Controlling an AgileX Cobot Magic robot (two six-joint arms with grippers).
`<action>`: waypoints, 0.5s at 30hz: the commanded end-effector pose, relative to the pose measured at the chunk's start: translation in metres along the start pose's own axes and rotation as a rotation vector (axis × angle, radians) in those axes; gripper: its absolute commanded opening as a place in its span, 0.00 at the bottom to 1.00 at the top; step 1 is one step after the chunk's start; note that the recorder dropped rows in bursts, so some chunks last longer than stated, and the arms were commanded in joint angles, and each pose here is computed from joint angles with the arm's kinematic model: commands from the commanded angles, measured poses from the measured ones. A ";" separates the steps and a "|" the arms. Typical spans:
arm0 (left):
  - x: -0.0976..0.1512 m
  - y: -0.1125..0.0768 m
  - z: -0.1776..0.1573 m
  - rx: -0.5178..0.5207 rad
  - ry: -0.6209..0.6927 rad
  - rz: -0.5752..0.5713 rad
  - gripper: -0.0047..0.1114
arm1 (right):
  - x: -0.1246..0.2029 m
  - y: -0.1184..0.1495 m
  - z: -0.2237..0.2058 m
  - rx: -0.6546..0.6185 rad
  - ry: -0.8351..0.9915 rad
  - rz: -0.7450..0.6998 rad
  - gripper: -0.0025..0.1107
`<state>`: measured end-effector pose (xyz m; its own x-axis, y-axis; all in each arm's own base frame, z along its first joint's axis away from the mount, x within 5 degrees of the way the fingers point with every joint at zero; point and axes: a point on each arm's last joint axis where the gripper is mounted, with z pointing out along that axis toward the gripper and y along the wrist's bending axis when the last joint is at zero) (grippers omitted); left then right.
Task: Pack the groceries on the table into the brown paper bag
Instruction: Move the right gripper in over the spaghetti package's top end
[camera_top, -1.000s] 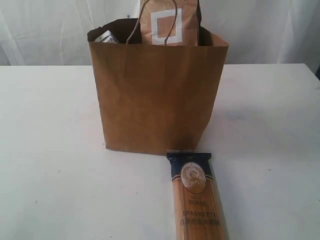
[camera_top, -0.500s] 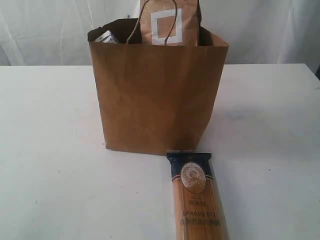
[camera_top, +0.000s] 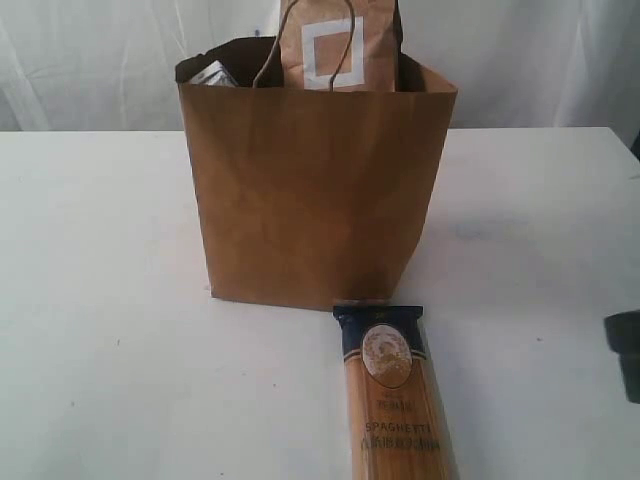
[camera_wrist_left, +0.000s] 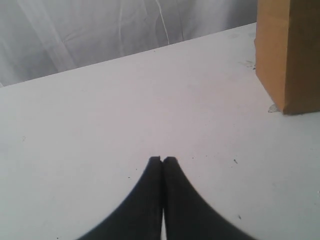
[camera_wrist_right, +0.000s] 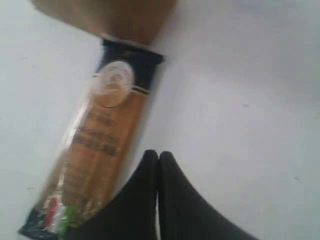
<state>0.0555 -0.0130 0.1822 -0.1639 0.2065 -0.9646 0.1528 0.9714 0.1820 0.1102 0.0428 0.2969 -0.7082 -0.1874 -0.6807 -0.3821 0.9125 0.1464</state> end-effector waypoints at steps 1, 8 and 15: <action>0.003 0.001 0.000 -0.009 0.016 0.073 0.04 | -0.007 0.010 0.015 -0.135 0.088 -0.022 0.02; 0.003 0.001 0.000 -0.015 0.023 0.101 0.04 | -0.024 0.026 0.032 -0.196 0.223 -0.163 0.02; 0.003 0.002 0.000 -0.016 0.024 0.104 0.04 | -0.033 0.032 0.073 -0.171 0.312 -0.237 0.02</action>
<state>0.0554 -0.0103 0.1804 -0.1731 0.3172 -0.9324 0.1483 0.9443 0.2938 0.1540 0.0995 0.2787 -0.7335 -0.4980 -0.4627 -0.6265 0.7593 0.1760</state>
